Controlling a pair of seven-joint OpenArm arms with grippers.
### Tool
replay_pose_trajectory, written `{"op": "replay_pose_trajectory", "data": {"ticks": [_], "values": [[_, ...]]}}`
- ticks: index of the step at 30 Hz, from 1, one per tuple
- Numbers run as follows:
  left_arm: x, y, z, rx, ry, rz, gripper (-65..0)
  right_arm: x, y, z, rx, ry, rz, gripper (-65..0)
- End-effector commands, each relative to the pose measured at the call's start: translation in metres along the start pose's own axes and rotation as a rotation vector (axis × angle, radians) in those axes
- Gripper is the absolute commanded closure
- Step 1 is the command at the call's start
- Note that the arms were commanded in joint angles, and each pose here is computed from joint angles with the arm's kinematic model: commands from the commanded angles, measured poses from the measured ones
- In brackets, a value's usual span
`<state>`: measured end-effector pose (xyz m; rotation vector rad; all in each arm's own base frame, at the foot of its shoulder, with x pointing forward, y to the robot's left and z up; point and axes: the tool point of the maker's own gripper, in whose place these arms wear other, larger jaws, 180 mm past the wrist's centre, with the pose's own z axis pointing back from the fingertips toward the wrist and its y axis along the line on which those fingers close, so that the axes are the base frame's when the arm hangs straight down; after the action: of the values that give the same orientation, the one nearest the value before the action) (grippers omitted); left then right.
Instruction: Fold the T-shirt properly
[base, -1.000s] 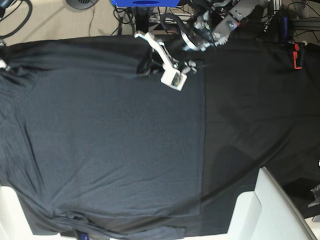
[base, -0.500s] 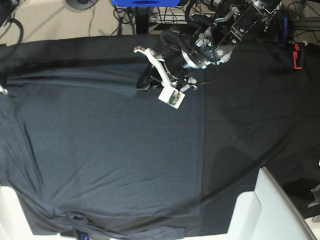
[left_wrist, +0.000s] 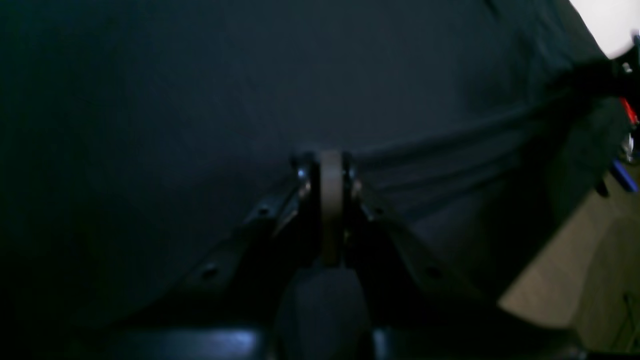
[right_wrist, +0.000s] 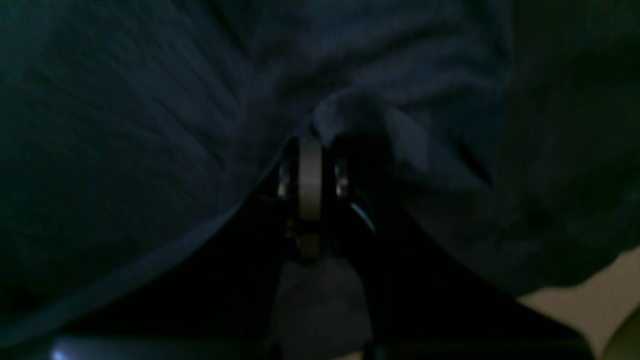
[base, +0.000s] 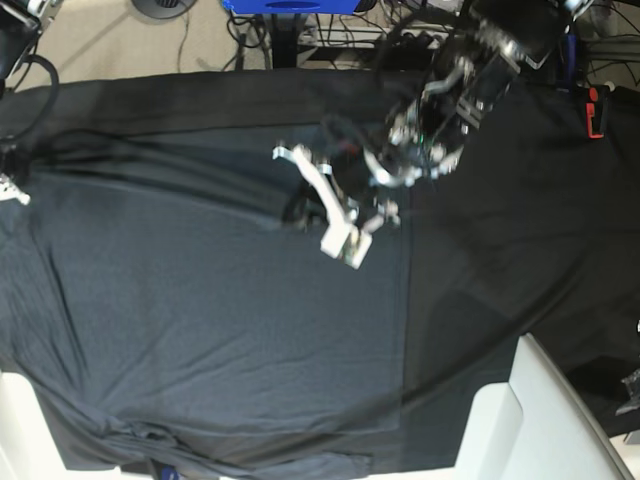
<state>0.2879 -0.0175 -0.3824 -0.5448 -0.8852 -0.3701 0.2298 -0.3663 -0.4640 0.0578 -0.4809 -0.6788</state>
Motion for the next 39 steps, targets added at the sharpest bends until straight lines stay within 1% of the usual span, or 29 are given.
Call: {"op": "replay_pose_trajectory", "data": {"ticks": [1, 5, 9, 15, 19, 27, 30, 34, 39], "values": [[0.023, 0.001, -0.003, -0.006, -0.058, -0.019, 0.0, 0.022, -0.002, 0.007, -0.005, -0.053, 0.010, -0.3], [0.049, 0.007, -0.019, 0.002, -0.094, -0.039, 0.0, 0.023, -0.002, 0.006, -0.004, -0.057, 0.008, -0.2], [0.072, 0.010, -0.036, 0.011, -0.121, -0.045, 0.0, 0.031, 0.001, 0.006, 0.002, -0.090, 0.006, -0.2], [0.100, 0.015, -0.049, 0.022, -0.152, -0.060, 0.0, 0.033, 0.002, 0.007, 0.007, -0.101, 0.011, -0.2], [0.120, 0.018, -0.058, 0.028, -0.173, -0.070, 0.0, 0.038, 0.003, 0.007, 0.008, -0.129, 0.012, -0.2], [0.131, 0.029, -0.080, 0.059, -0.151, -0.061, 0.0, 0.041, 0.005, 0.007, 0.014, -0.134, 0.011, -0.2], [0.128, 0.025, -0.090, 0.051, -0.119, -0.107, 0.0, 0.043, 0.008, 0.007, 0.019, -0.140, 0.010, -0.2], [0.133, 0.021, -0.099, 0.043, -0.162, -0.164, 0.0, 0.042, 0.010, 0.006, 0.023, -0.138, 0.009, -0.2], [0.132, 0.030, -0.109, 0.067, -0.141, -0.161, 0.0, 0.039, 0.034, -0.001, 0.047, -0.113, 0.082, -0.2]]}}
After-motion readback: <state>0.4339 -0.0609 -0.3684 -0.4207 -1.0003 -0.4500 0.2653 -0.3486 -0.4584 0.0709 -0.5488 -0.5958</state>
